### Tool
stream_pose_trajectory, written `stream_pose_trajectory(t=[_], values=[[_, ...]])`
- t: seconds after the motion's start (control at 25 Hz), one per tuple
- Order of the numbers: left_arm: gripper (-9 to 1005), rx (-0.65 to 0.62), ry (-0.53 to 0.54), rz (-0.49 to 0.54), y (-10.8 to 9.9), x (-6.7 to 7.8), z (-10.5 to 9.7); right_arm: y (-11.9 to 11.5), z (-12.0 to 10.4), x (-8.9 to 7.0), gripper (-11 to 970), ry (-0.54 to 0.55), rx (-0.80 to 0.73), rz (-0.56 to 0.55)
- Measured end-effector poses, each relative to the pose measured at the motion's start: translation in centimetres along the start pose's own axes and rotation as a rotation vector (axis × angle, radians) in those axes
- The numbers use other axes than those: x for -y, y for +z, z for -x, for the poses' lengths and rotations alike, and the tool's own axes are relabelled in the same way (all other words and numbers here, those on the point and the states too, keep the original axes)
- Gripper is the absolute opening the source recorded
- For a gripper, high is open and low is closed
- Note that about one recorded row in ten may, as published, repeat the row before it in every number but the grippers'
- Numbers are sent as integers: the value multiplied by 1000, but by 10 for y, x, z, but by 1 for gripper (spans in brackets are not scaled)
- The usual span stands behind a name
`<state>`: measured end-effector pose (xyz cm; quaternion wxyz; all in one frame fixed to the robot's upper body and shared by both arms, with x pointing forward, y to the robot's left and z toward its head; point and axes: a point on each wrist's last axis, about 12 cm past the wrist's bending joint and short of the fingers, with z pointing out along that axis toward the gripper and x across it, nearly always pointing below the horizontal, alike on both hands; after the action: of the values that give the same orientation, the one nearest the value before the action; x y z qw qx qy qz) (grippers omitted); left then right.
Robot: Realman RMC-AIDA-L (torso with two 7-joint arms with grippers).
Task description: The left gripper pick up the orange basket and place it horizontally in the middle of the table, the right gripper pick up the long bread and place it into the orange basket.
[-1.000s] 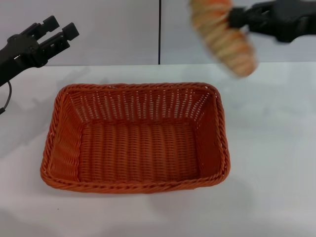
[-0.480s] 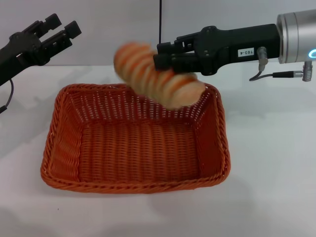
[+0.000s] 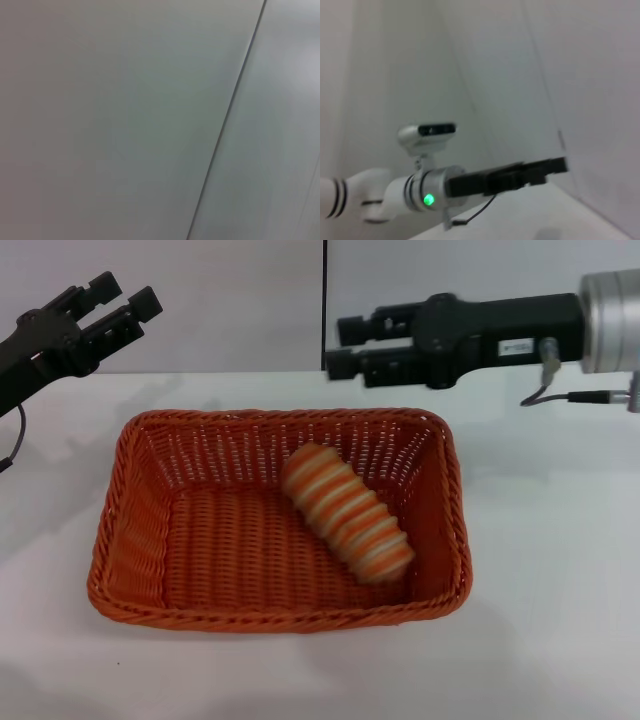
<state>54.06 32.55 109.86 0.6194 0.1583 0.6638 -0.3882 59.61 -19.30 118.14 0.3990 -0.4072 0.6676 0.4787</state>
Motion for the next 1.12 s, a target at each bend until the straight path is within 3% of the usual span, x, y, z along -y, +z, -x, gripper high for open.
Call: stream_pose_trajectory(t=[0.24,0.4,0.48,0.56,0.64,0.68,0.72,0.84,0.88,0.96,1.08,1.12], values=[[797,21,13,0,1,2,-1,-38,-16,4,609,17,139,-105],[796,80,32,20,0,3,-4,-72,-40,0,609,-9,255,-214],[796,145,50,57,-4,3,-6,-98,-61,-3,609,-56,361,-325],[796,165,59,70,-5,3,-7,-106,-67,-4,609,-70,399,-365],[796,210,80,107,-9,3,-10,-122,-80,-7,609,-99,468,-449],[796,279,97,169,-16,4,-14,-138,-93,-9,609,-130,531,-546],[796,279,97,169,-16,4,-14,-138,-93,-9,608,-130,531,-546],[796,381,144,278,-28,6,-22,-160,-114,-14,608,-159,629,-709],[796,397,156,302,-31,7,-24,-173,-127,-18,608,-177,700,-823],[796,433,180,365,-38,7,-28,-178,-133,-20,608,-182,729,-873],[796,478,228,472,-46,8,-33,-191,-151,-27,608,-214,834,-1058],[796,478,228,472,-46,8,-33,-191,-151,-27,608,-214,834,-1058]])
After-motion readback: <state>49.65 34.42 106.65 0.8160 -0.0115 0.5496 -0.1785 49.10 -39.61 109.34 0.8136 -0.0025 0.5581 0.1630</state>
